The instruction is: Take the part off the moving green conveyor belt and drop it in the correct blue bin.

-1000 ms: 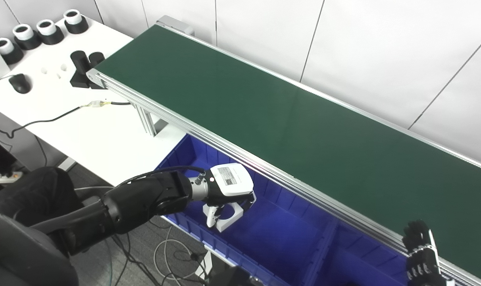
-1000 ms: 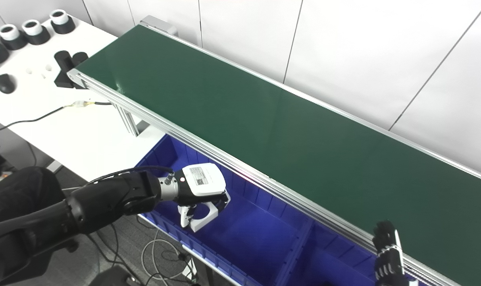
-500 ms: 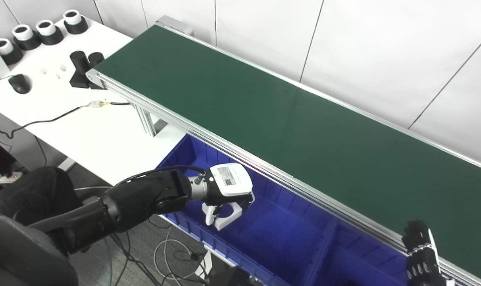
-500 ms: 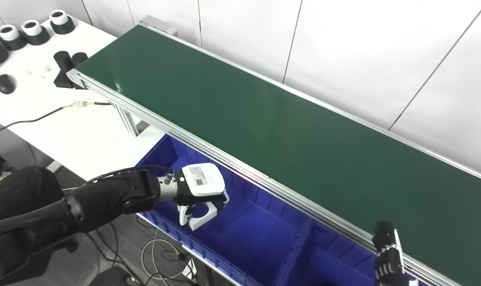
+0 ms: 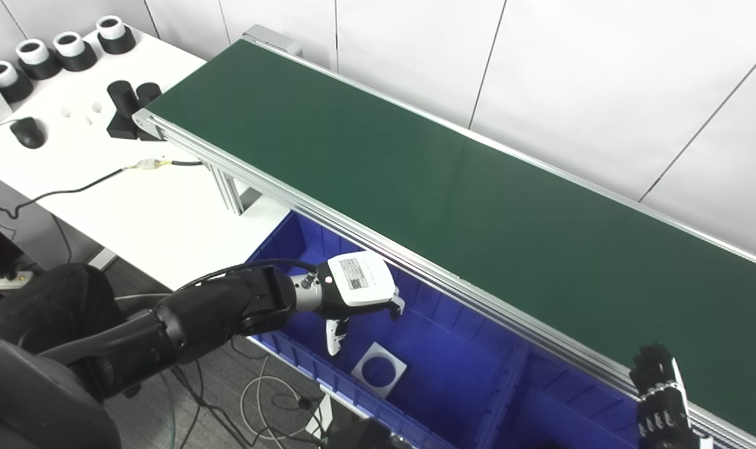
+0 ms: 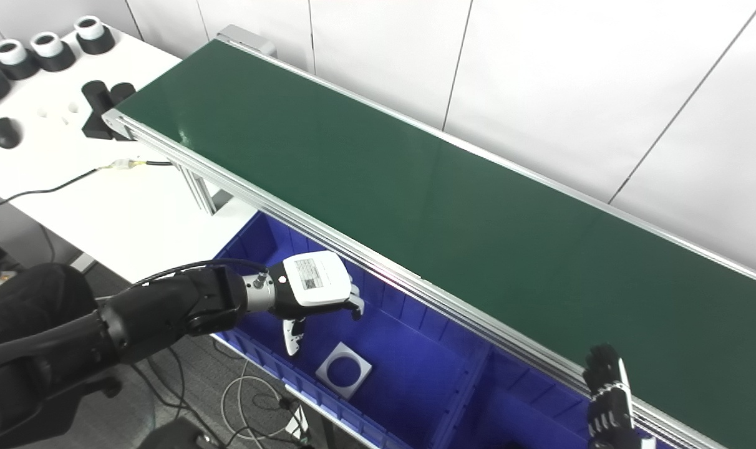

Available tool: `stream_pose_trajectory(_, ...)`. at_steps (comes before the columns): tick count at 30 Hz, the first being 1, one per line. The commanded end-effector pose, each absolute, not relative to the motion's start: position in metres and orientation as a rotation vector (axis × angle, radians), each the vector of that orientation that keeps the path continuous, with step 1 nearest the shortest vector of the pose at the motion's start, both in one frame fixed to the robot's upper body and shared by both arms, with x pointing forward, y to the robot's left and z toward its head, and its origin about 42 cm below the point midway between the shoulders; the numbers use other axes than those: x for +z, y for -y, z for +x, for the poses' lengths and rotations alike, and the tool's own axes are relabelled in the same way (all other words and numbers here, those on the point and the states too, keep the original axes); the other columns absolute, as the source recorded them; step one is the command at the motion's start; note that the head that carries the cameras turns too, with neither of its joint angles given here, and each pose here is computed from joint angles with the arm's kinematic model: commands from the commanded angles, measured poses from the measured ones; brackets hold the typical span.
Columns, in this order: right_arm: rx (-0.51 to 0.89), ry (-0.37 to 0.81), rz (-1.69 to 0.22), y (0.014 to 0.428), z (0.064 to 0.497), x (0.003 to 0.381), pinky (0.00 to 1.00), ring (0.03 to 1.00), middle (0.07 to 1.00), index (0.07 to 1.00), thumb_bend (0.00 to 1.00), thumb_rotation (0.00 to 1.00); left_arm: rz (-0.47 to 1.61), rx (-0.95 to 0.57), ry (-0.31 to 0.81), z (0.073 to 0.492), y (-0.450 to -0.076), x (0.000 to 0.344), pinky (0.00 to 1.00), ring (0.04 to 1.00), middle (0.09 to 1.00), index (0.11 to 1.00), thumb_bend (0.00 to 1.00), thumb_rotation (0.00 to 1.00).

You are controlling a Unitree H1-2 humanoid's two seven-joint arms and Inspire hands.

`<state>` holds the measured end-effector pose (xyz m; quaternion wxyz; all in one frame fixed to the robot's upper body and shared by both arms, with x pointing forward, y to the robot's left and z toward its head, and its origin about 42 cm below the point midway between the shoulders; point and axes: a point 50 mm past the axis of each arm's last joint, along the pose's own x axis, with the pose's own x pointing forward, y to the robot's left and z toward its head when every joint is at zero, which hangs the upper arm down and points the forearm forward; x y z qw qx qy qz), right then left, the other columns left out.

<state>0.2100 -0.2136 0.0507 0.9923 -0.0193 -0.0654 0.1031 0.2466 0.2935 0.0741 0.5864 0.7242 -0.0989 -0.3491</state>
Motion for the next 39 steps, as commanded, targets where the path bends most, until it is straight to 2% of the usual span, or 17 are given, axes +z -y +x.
stream_pose_trajectory(1,0.214,0.213,-0.031,0.210,0.214,0.062,0.93,0.940,0.930,0.945,0.88,0.97,1.680,-0.749,0.282,0.254,-0.298,0.086,0.54,0.655,0.718,0.690,1.00,0.26)
stream_pose_trajectory(6,0.220,0.203,-0.027,0.212,0.212,0.059,0.93,0.946,0.937,0.947,0.88,0.96,1.541,-0.686,0.331,0.247,-0.283,0.101,0.53,0.625,0.711,0.696,1.00,0.28)
stream_pose_trajectory(12,0.221,0.205,-0.036,0.217,0.212,0.060,0.92,0.934,0.927,0.936,0.88,0.96,1.145,-0.612,0.399,0.223,-0.230,0.129,0.52,0.627,0.705,0.688,1.00,0.24)
stream_pose_trajectory(14,0.221,0.201,-0.044,0.217,0.212,0.059,0.93,0.935,0.931,0.937,0.89,0.96,1.003,-0.591,0.419,0.215,-0.210,0.138,0.52,0.631,0.713,0.692,1.00,0.26)
stream_pose_trajectory(16,0.220,0.202,-0.052,0.215,0.212,0.060,0.93,0.941,0.935,0.939,0.89,0.97,0.889,-0.575,0.410,0.209,-0.193,0.147,0.54,0.660,0.740,0.713,0.97,0.32)
stream_pose_trajectory(21,0.216,0.211,-0.061,0.208,0.210,0.062,0.90,0.933,0.932,0.939,0.89,0.97,0.651,-0.557,0.350,0.202,-0.169,0.159,0.56,0.699,0.780,0.753,0.93,0.32)
stream_pose_trajectory(23,0.214,0.213,-0.057,0.201,0.207,0.063,0.91,0.936,0.927,0.932,0.91,0.97,0.553,-0.547,0.335,0.204,-0.162,0.156,0.57,0.710,0.793,0.769,0.93,0.38)
stream_pose_trajectory(28,0.201,0.215,-0.070,0.182,0.205,0.063,0.92,0.933,0.917,0.925,0.86,0.97,0.391,-0.482,0.361,0.214,-0.158,0.141,0.66,0.769,0.818,0.796,0.89,0.45)
stream_pose_trajectory(33,0.174,0.195,-0.080,0.162,0.205,0.056,0.95,0.942,0.920,0.910,0.87,0.98,0.294,-0.410,0.379,0.229,-0.157,0.120,0.74,0.816,0.841,0.818,0.90,0.51)
stream_pose_trajectory(39,0.134,0.175,-0.106,0.150,0.204,0.047,0.95,0.943,0.924,0.909,0.90,1.00,0.227,-0.452,0.357,0.238,-0.148,0.091,0.76,0.832,0.855,0.813,0.87,0.58)
